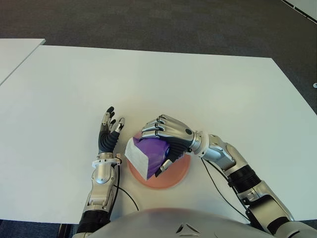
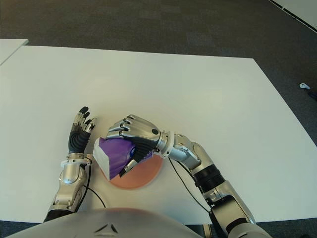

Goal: Put the tissue paper into the plate.

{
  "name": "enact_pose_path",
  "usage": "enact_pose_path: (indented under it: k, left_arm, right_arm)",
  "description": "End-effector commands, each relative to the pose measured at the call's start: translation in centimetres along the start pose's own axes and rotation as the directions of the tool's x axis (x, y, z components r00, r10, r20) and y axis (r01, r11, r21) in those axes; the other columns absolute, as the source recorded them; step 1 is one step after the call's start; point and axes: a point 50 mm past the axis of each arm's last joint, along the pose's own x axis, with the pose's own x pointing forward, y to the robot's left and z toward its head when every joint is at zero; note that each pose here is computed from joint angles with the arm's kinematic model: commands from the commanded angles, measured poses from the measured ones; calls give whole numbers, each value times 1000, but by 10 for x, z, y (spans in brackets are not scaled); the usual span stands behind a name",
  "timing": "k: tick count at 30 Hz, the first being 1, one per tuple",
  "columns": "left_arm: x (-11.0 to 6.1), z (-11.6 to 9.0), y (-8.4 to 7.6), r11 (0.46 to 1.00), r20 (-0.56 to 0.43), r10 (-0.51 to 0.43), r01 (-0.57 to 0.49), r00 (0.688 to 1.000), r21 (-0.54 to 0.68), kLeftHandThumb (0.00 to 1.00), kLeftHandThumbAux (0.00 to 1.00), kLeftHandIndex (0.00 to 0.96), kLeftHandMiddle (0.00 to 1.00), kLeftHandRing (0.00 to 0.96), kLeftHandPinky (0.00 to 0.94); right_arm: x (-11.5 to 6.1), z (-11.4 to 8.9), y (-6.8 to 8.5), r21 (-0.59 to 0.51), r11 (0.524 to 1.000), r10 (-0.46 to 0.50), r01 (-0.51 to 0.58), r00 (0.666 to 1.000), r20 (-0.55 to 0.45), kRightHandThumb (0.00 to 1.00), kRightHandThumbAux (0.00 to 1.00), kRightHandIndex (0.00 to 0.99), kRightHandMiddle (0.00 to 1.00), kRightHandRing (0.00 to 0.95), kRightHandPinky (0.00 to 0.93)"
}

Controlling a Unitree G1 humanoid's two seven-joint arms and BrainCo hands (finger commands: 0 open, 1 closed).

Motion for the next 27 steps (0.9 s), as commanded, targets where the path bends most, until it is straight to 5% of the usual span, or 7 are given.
enact_pose_path:
  k: [1, 27]
  left_arm:
    - [0, -1, 0, 1000, -11, -10, 10, 1000, 13, 0, 493, 0, 0, 0, 0]
    - [-1, 0, -1, 1000, -5, -19, 19, 1000, 13, 0, 509, 0, 0, 0, 0]
  right_arm:
    - [-5, -10, 12, 26, 999, 28, -27, 998, -56, 851, 681, 394, 535, 821, 797]
    - [-6, -27, 22, -6, 999, 50, -51, 991, -126, 853, 679, 397, 535, 819, 804]
